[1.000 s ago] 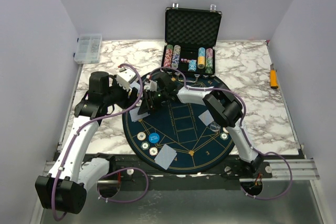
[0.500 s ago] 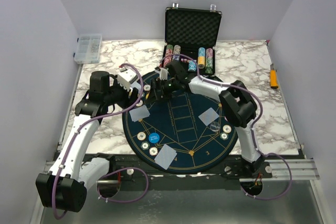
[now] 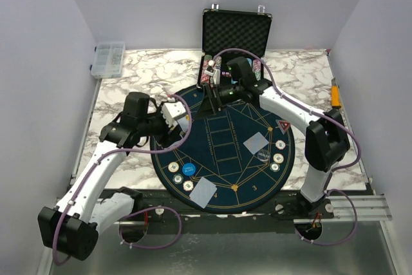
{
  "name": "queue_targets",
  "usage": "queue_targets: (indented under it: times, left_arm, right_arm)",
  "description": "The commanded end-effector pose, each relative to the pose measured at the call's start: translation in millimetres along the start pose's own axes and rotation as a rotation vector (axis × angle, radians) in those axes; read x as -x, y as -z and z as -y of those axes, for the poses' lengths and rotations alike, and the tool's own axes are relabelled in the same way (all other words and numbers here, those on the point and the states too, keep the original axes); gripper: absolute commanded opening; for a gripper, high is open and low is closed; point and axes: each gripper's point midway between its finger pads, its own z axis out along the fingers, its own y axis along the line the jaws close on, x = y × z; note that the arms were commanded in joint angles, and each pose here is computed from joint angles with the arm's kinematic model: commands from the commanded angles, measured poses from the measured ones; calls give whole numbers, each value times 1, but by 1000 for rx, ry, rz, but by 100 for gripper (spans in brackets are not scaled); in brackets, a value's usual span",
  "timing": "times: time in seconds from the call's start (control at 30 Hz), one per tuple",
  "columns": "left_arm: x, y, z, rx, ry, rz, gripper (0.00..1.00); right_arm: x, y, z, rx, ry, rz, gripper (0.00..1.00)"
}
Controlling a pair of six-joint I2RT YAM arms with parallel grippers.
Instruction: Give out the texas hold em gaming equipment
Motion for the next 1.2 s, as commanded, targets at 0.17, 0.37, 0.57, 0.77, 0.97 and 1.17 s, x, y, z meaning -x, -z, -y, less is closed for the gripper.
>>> queue_targets:
  times: [0.17,0.37,0.57,0.77,0.97,1.17]
  left_arm:
    - [17,-17,39,-151,-132,-10,0]
    - [26,-22,45,-169,-149,-7,0]
    - [31,-22,48,-173,-139,-1,0]
    - [33,-18,48,-159,-111,6,0]
    - [21,-18,50,-152,-116,-10,0]
    - [22,-19,50,-164,-125,-8,0]
  right_arm:
    - [-31,8,-52,272,-120,-75,86]
    - [-26,3,-56,291,-106,-61,86]
    - [-26,-7,-43,270,-131,-74,79]
    - [-39,-6,-25,187,-120,-122,51]
    - [-38,17,-22,184,-138,-95,36]
    - [-29,24,-41,244,-104,-86,54]
